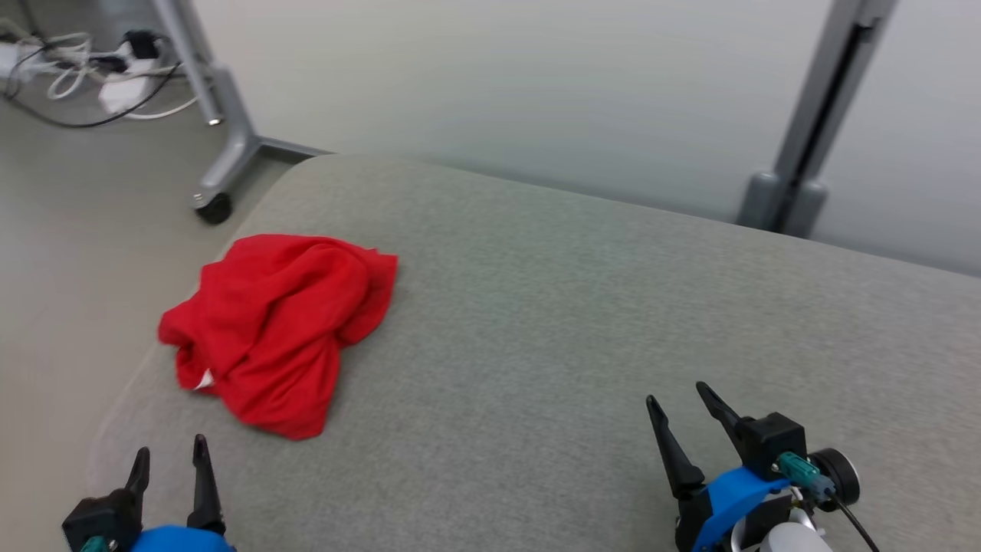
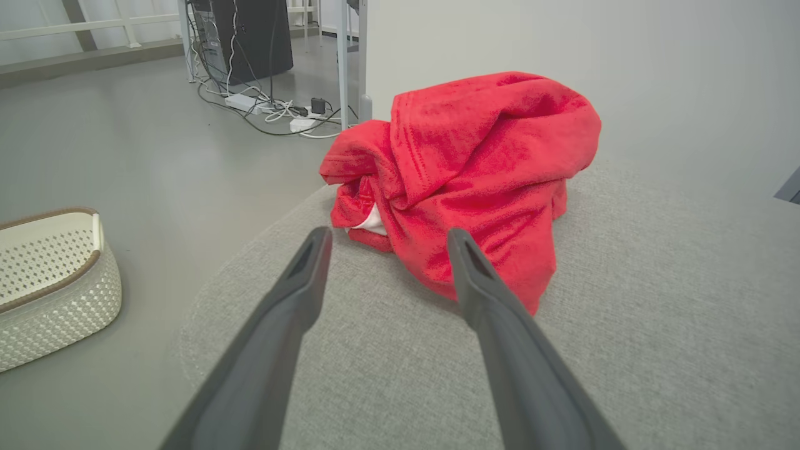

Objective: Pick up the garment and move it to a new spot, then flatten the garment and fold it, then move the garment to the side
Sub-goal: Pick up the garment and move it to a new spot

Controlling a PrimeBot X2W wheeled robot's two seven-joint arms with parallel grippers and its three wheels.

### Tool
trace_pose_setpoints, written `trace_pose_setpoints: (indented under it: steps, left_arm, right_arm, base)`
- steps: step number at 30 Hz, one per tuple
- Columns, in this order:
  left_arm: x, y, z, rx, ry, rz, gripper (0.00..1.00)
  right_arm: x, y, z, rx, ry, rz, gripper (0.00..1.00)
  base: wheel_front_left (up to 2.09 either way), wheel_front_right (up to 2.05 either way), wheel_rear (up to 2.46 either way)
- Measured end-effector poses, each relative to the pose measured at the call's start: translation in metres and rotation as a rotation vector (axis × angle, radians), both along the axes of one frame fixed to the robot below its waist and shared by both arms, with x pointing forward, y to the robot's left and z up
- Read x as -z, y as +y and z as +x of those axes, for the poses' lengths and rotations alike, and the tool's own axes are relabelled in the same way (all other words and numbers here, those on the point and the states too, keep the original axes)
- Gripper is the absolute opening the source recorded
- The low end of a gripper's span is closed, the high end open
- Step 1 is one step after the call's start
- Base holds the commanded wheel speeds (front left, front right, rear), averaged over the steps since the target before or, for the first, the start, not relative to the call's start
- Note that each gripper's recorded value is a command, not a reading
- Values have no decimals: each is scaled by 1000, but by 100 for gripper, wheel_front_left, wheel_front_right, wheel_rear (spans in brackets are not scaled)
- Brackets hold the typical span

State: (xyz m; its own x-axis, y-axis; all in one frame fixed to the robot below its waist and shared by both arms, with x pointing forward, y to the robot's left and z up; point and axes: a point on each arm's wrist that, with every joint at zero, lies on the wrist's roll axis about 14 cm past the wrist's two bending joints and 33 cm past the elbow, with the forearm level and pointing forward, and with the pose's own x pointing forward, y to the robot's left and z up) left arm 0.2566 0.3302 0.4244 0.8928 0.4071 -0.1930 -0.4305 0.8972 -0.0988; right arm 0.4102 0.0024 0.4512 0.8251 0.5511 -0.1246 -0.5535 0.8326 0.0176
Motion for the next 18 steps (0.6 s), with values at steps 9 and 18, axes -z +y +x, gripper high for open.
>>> trace_pose_setpoints:
  steps: [9, 18]
  left_arm:
    - [19, 30, -54, -152, 93, -4, 100]
    - [-2, 41, -6, -73, 69, 54, 100]
  right_arm:
    - [20, 61, -4, -170, 65, 14, 100]
    - [41, 54, 10, -152, 94, -8, 100]
  base:
    - [0, 0, 0]
    - [0, 0, 0]
